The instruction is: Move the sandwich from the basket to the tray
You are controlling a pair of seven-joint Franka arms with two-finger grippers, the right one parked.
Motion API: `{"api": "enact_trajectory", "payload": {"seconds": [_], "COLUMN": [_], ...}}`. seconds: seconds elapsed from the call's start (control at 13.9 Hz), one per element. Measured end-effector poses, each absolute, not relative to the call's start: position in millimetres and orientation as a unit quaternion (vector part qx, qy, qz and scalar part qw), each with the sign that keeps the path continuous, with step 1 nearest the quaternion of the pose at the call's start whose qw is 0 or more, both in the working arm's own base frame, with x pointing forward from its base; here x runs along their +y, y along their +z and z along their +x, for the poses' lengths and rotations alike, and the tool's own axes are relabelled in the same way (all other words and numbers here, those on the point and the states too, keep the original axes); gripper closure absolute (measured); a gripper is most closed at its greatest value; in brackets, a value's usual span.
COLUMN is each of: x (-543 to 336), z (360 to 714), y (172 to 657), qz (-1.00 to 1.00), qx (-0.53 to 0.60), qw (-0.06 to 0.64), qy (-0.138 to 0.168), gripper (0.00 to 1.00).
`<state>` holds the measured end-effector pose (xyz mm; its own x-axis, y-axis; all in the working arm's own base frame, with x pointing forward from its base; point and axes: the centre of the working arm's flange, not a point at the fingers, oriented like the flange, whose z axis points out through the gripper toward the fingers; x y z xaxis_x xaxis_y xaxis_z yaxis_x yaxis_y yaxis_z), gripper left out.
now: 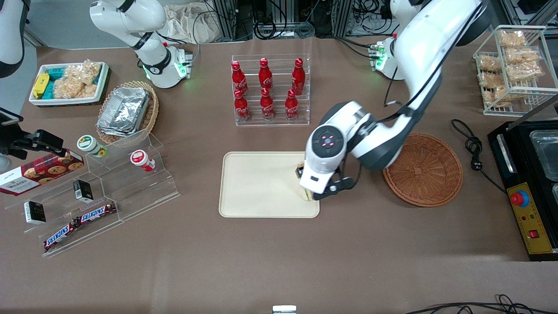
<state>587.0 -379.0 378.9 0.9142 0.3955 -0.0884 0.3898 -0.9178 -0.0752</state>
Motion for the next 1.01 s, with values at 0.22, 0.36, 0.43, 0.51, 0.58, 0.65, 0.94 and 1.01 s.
{"api": "enact_trajectory", "payload": {"seconds": [0.22, 0.36, 0.43, 0.51, 0.58, 0.65, 0.94, 1.01], "x": [-296.0, -239.1, -213.3, -189.5, -167.5, -145.9, -74.5, -64.3], "z": [607.2, 610.9, 608.8, 605.6, 602.6, 600.0, 585.4, 579.5], "y": [465.0, 517.0, 537.3, 551.9, 561.1, 564.2, 547.2, 545.1], "qz": [-0.973, -0.973, -0.976, -0.978, -0.981, -0.984, -0.995, -0.996], "qx": [-0.228, -0.226, -0.215, -0.203, -0.191, -0.173, -0.071, -0.047], "qw": [0.010, -0.014, -0.016, -0.012, -0.006, 0.001, 0.030, 0.038], "qy": [0.042, 0.040, 0.039, 0.039, 0.037, 0.038, 0.060, 0.066], "gripper": [0.00, 0.00, 0.00, 0.00, 0.00, 0.00, 0.02, 0.03]}}
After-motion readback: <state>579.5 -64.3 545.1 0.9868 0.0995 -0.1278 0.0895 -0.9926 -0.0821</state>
